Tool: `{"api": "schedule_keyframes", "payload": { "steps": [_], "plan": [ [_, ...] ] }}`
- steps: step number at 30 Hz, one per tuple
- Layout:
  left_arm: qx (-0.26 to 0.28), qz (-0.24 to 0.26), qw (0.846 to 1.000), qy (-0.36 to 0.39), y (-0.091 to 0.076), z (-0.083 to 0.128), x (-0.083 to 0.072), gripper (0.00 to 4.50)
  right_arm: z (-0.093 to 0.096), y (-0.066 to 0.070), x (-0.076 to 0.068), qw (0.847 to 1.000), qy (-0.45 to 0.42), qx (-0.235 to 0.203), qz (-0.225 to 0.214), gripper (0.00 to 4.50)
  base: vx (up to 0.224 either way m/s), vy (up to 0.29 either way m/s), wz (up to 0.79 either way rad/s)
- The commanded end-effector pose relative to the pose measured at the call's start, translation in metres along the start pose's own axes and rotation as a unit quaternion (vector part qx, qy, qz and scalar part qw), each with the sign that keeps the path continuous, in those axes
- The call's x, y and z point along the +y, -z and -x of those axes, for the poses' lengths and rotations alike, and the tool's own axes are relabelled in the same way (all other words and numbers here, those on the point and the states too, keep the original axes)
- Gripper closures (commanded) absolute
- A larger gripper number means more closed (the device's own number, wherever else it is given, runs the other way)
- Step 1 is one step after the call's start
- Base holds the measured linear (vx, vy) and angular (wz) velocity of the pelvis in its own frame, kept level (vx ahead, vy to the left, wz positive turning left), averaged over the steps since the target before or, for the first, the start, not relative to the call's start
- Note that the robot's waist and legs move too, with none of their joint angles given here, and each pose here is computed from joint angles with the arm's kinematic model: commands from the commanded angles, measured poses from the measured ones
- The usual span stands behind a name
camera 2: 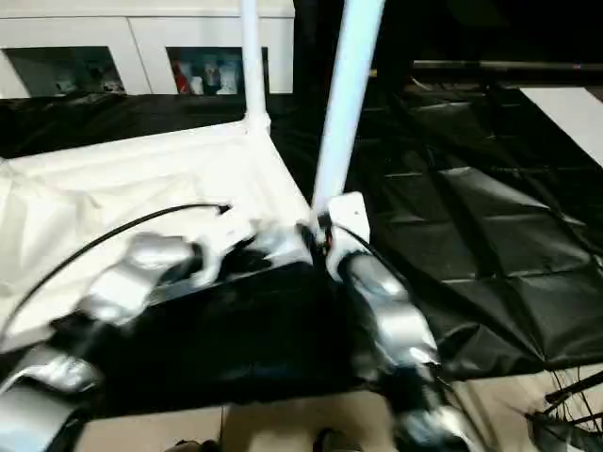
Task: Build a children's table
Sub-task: Rotate leg to tighten
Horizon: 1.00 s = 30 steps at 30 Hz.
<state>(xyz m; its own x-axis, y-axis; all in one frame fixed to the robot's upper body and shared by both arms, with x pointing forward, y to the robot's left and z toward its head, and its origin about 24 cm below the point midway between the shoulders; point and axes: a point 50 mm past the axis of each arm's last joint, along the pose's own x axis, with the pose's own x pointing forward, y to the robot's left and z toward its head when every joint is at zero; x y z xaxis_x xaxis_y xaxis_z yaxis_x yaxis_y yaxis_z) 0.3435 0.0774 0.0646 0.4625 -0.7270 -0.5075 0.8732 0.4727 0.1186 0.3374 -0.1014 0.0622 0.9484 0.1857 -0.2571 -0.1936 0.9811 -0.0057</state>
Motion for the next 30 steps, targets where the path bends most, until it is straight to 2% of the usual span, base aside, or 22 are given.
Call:
{"api": "schedule_keyframes", "payload": {
  "steps": [1, 4, 5, 7, 10, 13, 14, 16, 17, 18, 19, 21, 22, 23, 25, 30],
  "plan": [
    [0.004, 0.023, 0.999, -0.029, 0.002, -0.008, -0.001, 4.5, 0.001, 0.036, 0.008, 0.996, 0.001, 0.089, -0.008, 1.92, 0.0, 0.0, 0.0],
    [0.006, 0.013, 1.0, -0.022, 0.002, -0.007, 0.0, 4.5, 0.001, 0.03, 0.012, 0.997, -0.025, 0.068, -0.029, 1.92, -0.002, 0.017, -0.02],
    [0.007, 0.011, 1.0, -0.02, 0.002, -0.007, 0.0, 4.5, 0.001, 0.028, 0.014, 0.997, -0.033, 0.06, -0.032, 1.57, 0.0, 0.0, 0.0],
    [0.012, 0.006, 1.0, -0.011, 0.005, -0.003, 0.0, 4.5, 0.003, 0.02, 0.015, 0.997, -0.053, 0.03, -0.037, 1.22, 0.0, 0.0, 0.0],
    [0.014, -0.005, 1.0, 0.005, 0.01, 0.003, 0.0, 4.5, 0.006, 0.006, 0.011, 0.996, -0.077, -0.007, -0.041, 1.09, 0.0, 0.0, 0.0],
    [0.014, -0.011, 1.0, 0.015, 0.013, 0.009, 0.001, 4.5, 0.009, -0.003, 0.004, 0.995, -0.091, -0.027, -0.032, 0.77, 0.0, 0.0, 0.0],
    [0.014, -0.018, 0.999, 0.022, 0.014, 0.012, 0.001, 4.5, 0.013, -0.009, 0.0, 0.993, -0.112, -0.037, -0.019, 0.73, -0.009, -0.051, 0.01],
    [0.015, -0.02, 0.999, 0.027, 0.015, 0.015, 0.001, 4.5, 0.016, -0.011, -0.002, 0.99, -0.132, -0.041, 0.001, 0.47, 0.0, 0.0, 0.0],
    [0.015, -0.025, 0.999, 0.036, 0.017, 0.019, 0.001, 4.5, 0.022, -0.012, -0.004, 0.984, -0.167, -0.043, 0.045, 0.47, 0.0, 0.0, 0.0],
    [0.015, -0.026, 0.999, 0.039, 0.017, 0.02, 0.001, 4.5, 0.024, -0.011, -0.005, 0.981, -0.178, -0.042, 0.057, 0.38, 0.0, 0.0, 0.0],
    [0.011, -0.043, 0.997, 0.061, 0.019, 0.026, -0.001, 4.5, 0.033, -0.01, -0.011, 0.97, -0.224, -0.035, 0.09, 0.31, 0.0, 0.0, 0.0],
    [0.009, -0.048, 0.996, 0.07, 0.02, 0.028, -0.003, 4.5, 0.036, -0.01, -0.013, 0.967, -0.234, -0.034, 0.094, 0.1, 0.0, 0.0, 0.0],
    [0.002, -0.062, 0.992, 0.11, 0.022, 0.034, -0.009, 4.5, 0.043, -0.009, -0.019, 0.956, -0.266, -0.026, 0.124, 0.1, 0.055, -0.023, 0.03],
    [0.001, -0.064, 0.991, 0.114, 0.022, 0.035, -0.009, 4.5, 0.043, -0.009, -0.019, 0.955, -0.268, -0.025, 0.126, 0.1, 0.055, -0.023, 0.03],
    [0.007, -0.074, 0.975, 0.209, 0.03, 0.047, -0.024, 4.5, 0.057, -0.006, -0.028, 0.923, -0.338, -0.002, 0.184, 0.1, 0.071, -0.017, 0.05],
    [-0.004, -0.073, 0.973, 0.22, 0.028, 0.049, -0.027, 4.5, 0.062, -0.01, -0.034, 0.912, -0.362, 0.001, 0.193, 0.1, 0.093, -0.007, 0.03]
  ]
}}
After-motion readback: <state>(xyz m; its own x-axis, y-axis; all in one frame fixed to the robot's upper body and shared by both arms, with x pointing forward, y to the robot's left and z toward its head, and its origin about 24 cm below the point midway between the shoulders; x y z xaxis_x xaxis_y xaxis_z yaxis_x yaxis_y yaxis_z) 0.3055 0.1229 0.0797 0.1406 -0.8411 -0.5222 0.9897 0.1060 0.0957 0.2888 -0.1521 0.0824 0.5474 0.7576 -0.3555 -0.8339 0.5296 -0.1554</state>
